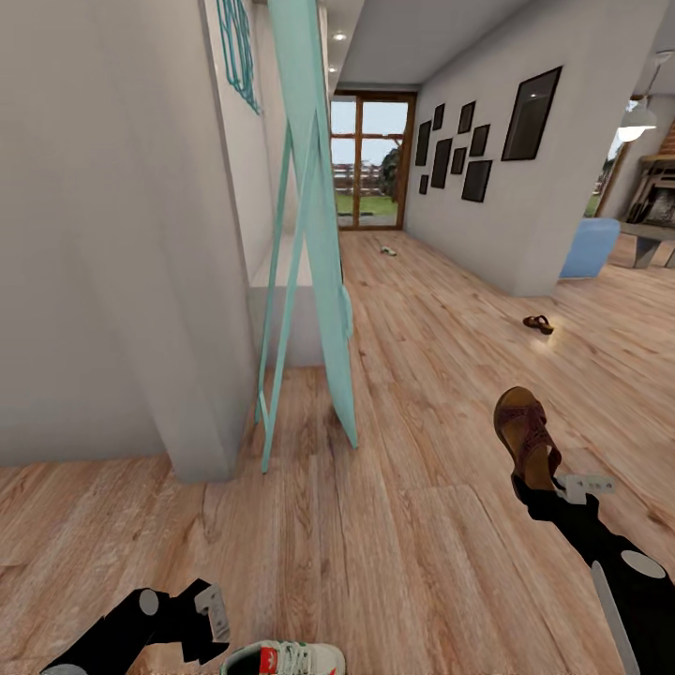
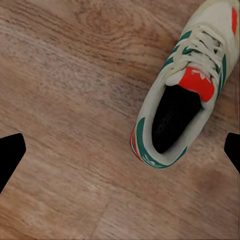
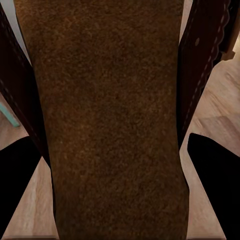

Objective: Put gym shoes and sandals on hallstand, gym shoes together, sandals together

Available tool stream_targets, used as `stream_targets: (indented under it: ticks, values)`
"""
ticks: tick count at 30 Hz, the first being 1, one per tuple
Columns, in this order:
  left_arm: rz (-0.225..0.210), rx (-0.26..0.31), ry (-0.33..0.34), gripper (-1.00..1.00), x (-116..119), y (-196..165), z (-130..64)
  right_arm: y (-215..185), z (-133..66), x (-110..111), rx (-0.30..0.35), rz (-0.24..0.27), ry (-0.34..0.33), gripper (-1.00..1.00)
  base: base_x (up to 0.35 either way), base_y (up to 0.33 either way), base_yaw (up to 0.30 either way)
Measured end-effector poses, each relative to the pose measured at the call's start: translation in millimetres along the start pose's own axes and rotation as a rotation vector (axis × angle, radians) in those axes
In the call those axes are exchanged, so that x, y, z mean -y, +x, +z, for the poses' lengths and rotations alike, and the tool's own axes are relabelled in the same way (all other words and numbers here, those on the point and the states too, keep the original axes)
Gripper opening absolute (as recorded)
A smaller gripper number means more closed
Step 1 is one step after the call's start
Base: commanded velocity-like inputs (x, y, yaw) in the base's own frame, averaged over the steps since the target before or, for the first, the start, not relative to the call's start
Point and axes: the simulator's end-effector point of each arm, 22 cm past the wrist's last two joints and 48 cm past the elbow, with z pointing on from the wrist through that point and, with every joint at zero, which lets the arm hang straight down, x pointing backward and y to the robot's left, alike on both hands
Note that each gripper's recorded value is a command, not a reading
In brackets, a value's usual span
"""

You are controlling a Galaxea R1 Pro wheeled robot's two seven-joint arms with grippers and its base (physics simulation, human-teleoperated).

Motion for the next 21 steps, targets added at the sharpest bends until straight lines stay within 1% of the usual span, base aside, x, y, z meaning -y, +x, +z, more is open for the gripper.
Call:
stream_targets:
  ticks: [5,11,14,17,21]
  values:
    - [0.015,0.001,0.043,1.00,6,0,9.3,16,2.9,0,-0.008,-0.001,0.000,-1.00,0.000,0.000,0.000]
    - [0.021,-0.001,0.055,1.00,8,6,21.6,34,6.4,-1,-0.017,-0.002,0.000,-1.00,0.000,0.000,0.000]
    - [0.016,-0.008,0.067,1.00,11,9,26.8,43,9.8,-1,-0.034,-0.004,0.000,-1.00,0.000,0.000,0.000]
    - [0.017,-0.014,0.085,1.00,17,9,34.0,52,12.9,-1,-0.051,-0.006,0.000,-1.00,0.000,0.000,0.000]
    - [0.032,-0.033,0.112,1.00,29,12,44.3,64,17.0,-2,-0.073,-0.009,0.000,-1.00,0.000,0.000,0.000]
